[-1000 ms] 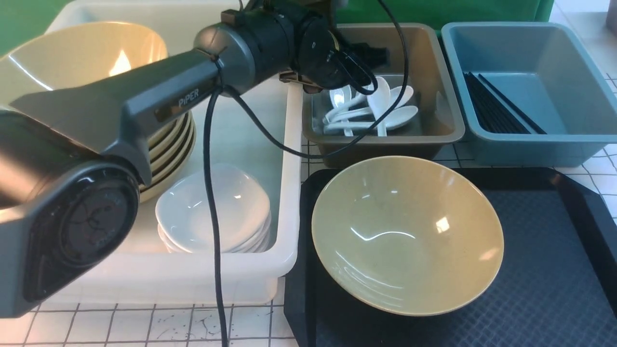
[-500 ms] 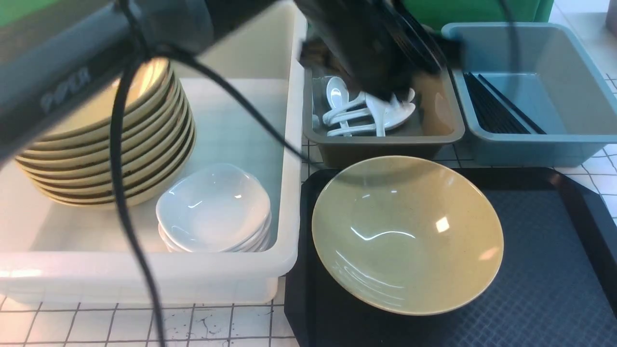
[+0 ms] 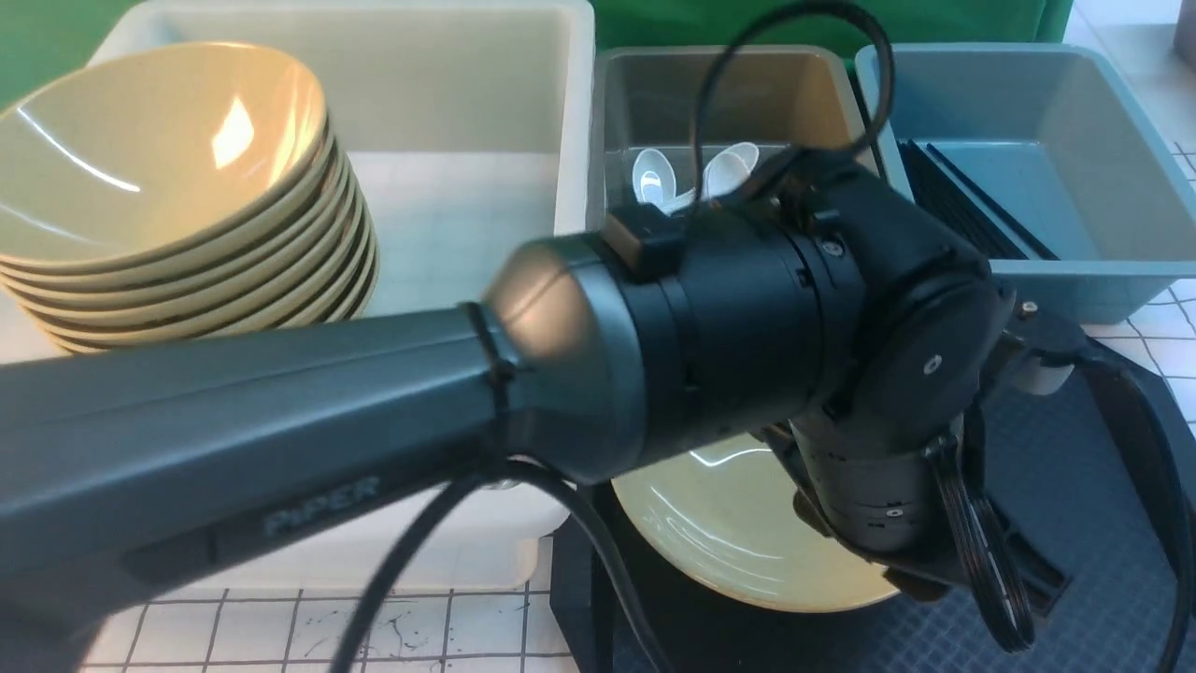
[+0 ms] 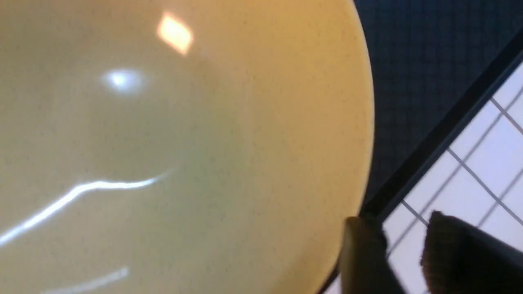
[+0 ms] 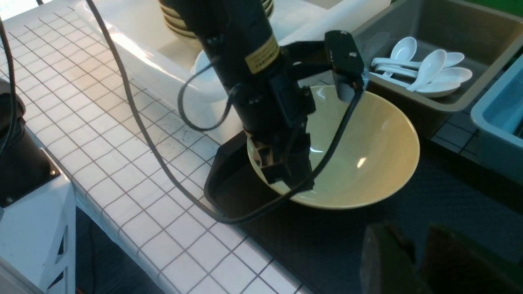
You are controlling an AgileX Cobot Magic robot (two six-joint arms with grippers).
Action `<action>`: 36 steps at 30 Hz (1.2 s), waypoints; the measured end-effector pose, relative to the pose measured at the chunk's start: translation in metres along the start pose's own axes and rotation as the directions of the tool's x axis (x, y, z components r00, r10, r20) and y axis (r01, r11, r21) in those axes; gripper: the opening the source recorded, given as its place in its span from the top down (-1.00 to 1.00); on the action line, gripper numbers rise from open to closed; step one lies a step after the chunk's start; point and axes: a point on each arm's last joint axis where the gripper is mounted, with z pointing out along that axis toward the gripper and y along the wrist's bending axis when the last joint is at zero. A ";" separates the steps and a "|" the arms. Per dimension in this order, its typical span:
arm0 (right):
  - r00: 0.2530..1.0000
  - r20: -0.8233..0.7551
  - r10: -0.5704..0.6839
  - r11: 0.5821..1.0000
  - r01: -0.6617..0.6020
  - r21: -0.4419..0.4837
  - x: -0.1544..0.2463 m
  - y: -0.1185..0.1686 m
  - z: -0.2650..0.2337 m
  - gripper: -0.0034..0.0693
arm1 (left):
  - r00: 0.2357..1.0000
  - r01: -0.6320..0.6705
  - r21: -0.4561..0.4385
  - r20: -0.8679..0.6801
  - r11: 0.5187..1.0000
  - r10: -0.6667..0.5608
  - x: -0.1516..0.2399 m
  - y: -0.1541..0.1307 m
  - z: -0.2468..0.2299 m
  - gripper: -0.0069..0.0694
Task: On white black table put chopsticks spoon bowls plates into blue grey white boxes.
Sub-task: 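Grasp the large bowl on the tray by its rim, then place the tan bowl onto the bowl stack in the left bin with the left gripper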
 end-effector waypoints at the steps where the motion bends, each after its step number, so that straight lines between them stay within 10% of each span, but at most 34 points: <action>1: 1.000 0.000 -0.005 1.000 0.005 0.000 0.000 0.000 0.000 0.51 | 1.000 -0.007 -0.003 -0.007 1.000 0.007 0.000 0.000 0.006 0.05; 9: 1.000 0.000 -0.008 1.000 0.008 0.000 0.000 0.000 0.000 0.51 | 0.993 -0.097 -0.113 -0.085 0.989 0.088 0.003 0.011 0.062 -0.52; 18: 1.000 0.000 -0.008 1.000 0.008 0.000 0.000 0.000 0.000 0.51 | 0.992 -0.119 -0.199 -0.073 0.973 0.106 -0.001 0.017 0.065 0.51; 30: 1.000 0.009 -0.014 1.000 0.014 0.022 -0.001 -0.002 0.000 0.49 | 0.966 -0.079 0.018 0.247 0.997 0.072 0.000 -0.034 -0.075 0.78; 36: 0.998 0.068 -0.018 1.000 0.017 0.009 -0.009 0.000 0.002 0.49 | 0.897 -0.013 -0.134 0.437 0.991 0.070 0.012 0.007 -0.174 0.78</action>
